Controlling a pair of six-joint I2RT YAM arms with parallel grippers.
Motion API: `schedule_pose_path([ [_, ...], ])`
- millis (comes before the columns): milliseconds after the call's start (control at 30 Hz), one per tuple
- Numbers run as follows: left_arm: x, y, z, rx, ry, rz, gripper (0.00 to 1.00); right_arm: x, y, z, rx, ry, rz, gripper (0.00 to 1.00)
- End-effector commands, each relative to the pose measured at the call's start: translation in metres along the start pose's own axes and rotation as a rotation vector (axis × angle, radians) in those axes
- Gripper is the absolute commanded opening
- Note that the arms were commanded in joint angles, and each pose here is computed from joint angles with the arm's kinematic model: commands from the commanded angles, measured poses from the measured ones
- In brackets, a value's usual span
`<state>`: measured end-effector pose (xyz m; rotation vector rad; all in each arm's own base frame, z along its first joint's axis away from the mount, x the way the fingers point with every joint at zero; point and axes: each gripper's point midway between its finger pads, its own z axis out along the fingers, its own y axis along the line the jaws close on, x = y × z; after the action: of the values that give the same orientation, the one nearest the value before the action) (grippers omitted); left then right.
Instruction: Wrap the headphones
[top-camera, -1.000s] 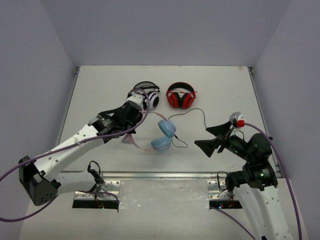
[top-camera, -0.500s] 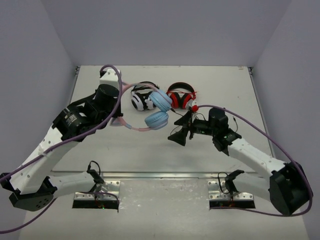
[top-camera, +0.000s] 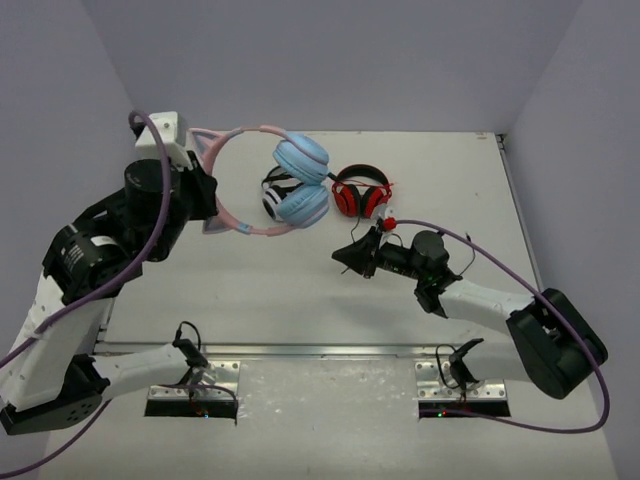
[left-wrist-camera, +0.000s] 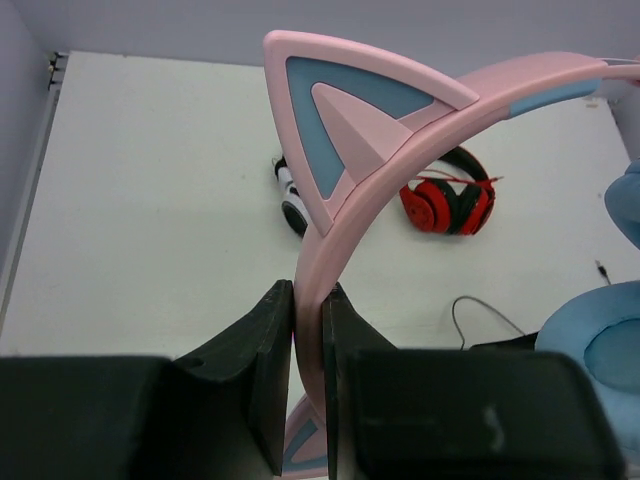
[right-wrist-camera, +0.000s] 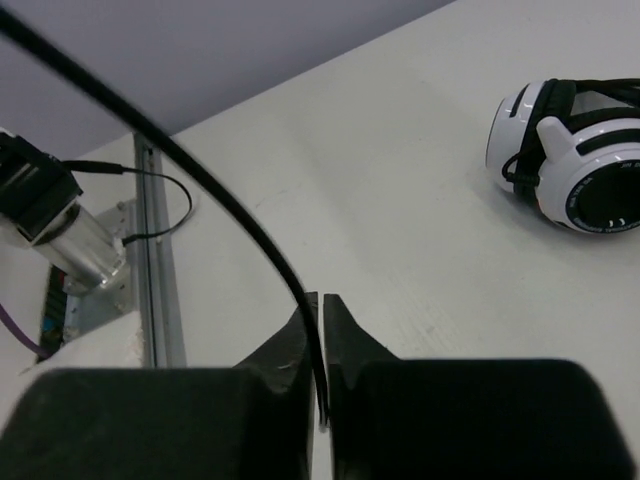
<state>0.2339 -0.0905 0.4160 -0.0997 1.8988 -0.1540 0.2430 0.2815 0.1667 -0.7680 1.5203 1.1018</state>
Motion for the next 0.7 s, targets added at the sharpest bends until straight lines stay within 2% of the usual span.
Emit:
schedule_pose_path([
  [0, -0.05, 0.002, -0.019, 0.019, -0.167, -0.184, 0.0, -0.028, 0.009, -0.003, -0.016, -0.136, -0.034, 0.01],
  [133, -0.052, 0.019, -0.009, -0.118, -0.197, -0.183, 0.0, -0.016, 0.004, -0.019, 0.063, -0.114, -0.024, 0.01],
  [200, -0.054, 0.034, -0.004, -0.229, -0.232, -0.177, 0.0, -0.011, -0.005, -0.032, 0.163, -0.09, -0.018, 0.01],
  [300, -0.043, 0.041, 0.019, -0.352, -0.247, -0.07, 0.0, -0.004, -0.029, -0.061, 0.375, -0.026, -0.051, 0.01],
  [333, -0.037, 0.04, 0.026, -0.368, -0.237, 0.017, 0.0, -0.014, -0.034, -0.068, 0.426, -0.026, -0.078, 0.01],
  [400, -0.028, 0.027, 0.046, -0.333, -0.248, 0.084, 0.0, -0.024, -0.049, -0.097, 0.594, 0.025, -0.14, 0.01],
  [433, 0.0, 0.027, 0.064, -0.346, -0.194, 0.224, 0.0, -0.052, -0.05, -0.103, 0.633, -0.006, -0.181, 0.01],
  [467, 0.011, 0.026, 0.072, -0.352, -0.178, 0.277, 0.0, -0.054, -0.053, -0.114, 0.682, 0.047, -0.218, 0.01],
  [500, 0.023, 0.018, 0.082, -0.318, -0.154, 0.31, 0.0, -0.071, -0.055, -0.124, 0.736, 0.032, -0.247, 0.01],
  [533, 0.049, 0.013, 0.098, -0.294, -0.09, 0.401, 0.0, -0.103, -0.049, -0.127, 0.741, -0.016, -0.282, 0.01],
  [600, 0.08, -0.007, 0.113, -0.167, -0.016, 0.499, 0.0, -0.129, -0.032, -0.126, 0.684, -0.029, -0.335, 0.01],
  [667, 0.116, -0.008, 0.124, -0.145, 0.048, 0.568, 0.0, -0.147, -0.022, -0.124, 0.638, -0.033, -0.395, 0.01],
])
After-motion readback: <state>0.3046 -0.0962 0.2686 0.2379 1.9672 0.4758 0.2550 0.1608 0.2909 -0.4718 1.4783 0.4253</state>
